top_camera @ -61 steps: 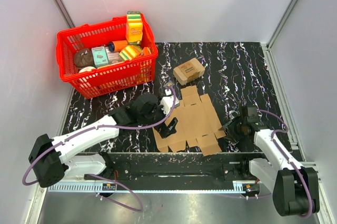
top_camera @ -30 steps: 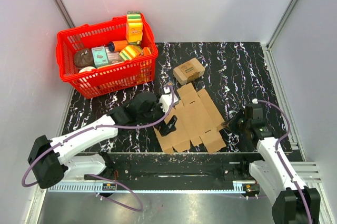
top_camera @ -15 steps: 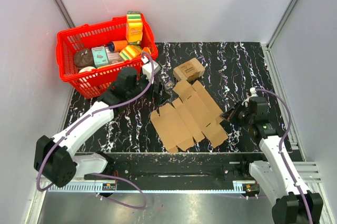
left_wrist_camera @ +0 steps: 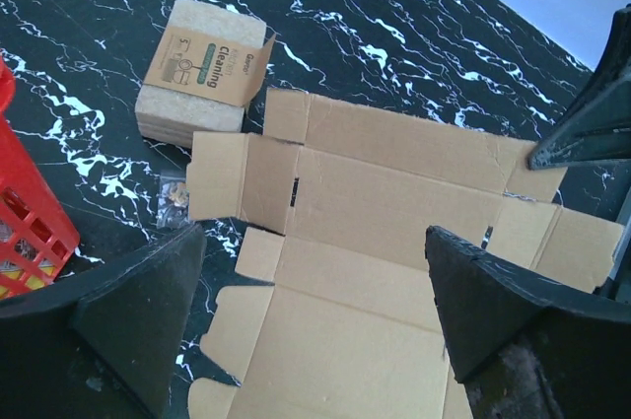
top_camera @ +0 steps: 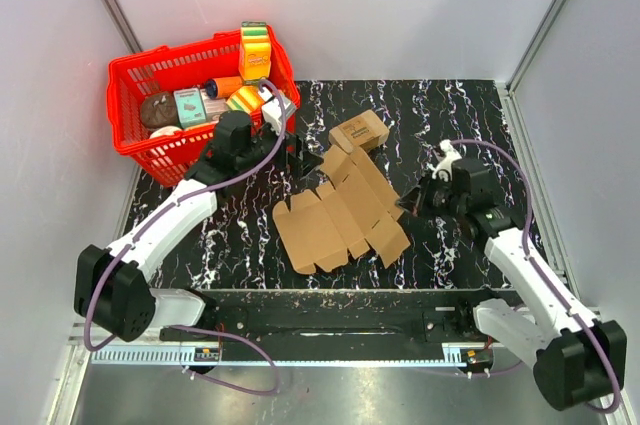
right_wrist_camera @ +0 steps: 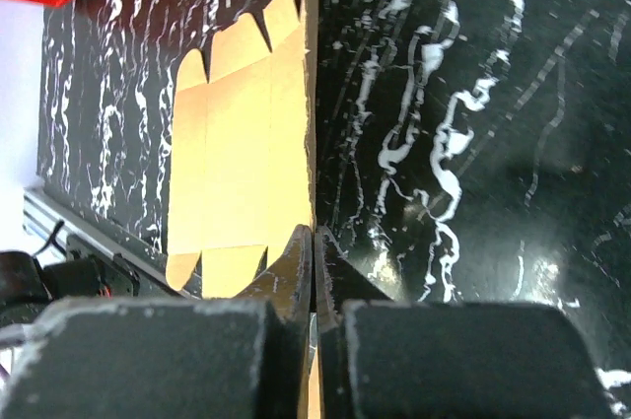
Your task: Fold the paper box
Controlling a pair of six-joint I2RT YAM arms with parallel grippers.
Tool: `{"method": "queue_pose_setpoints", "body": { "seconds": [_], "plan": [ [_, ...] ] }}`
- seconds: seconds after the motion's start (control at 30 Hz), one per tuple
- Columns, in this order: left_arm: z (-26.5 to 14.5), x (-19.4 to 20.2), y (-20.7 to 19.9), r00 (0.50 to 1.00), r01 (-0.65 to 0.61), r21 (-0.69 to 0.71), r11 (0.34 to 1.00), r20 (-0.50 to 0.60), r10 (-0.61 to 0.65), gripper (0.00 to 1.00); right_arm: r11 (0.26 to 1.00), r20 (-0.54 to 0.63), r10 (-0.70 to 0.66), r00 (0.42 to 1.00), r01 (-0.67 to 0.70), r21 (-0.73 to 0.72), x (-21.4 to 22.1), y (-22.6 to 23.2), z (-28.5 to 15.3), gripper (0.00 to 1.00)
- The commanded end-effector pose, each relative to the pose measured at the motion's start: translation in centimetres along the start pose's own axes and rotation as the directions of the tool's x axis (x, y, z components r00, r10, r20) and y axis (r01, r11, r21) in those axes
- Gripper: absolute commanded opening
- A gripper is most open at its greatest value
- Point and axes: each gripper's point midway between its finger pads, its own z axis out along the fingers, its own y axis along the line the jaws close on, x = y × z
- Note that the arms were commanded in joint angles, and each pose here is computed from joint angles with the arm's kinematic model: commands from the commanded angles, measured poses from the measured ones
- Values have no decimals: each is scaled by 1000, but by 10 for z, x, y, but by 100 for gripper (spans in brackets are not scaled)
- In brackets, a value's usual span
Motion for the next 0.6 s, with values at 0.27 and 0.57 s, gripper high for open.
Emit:
{"method": "queue_pose_setpoints", "body": {
  "seconds": [0.27, 0.57],
  "plan": [
    [-4, -24, 3, 993, -45, -6, 999, 107, 46, 99, 942, -68, -335, 940, 334, -31, -16, 32, 21, 0],
    [-8, -31, 12, 993, -8, 64, 998, 121, 0, 99, 763, 145, -607, 781, 624, -166, -27, 60, -3, 0]
  ]
}}
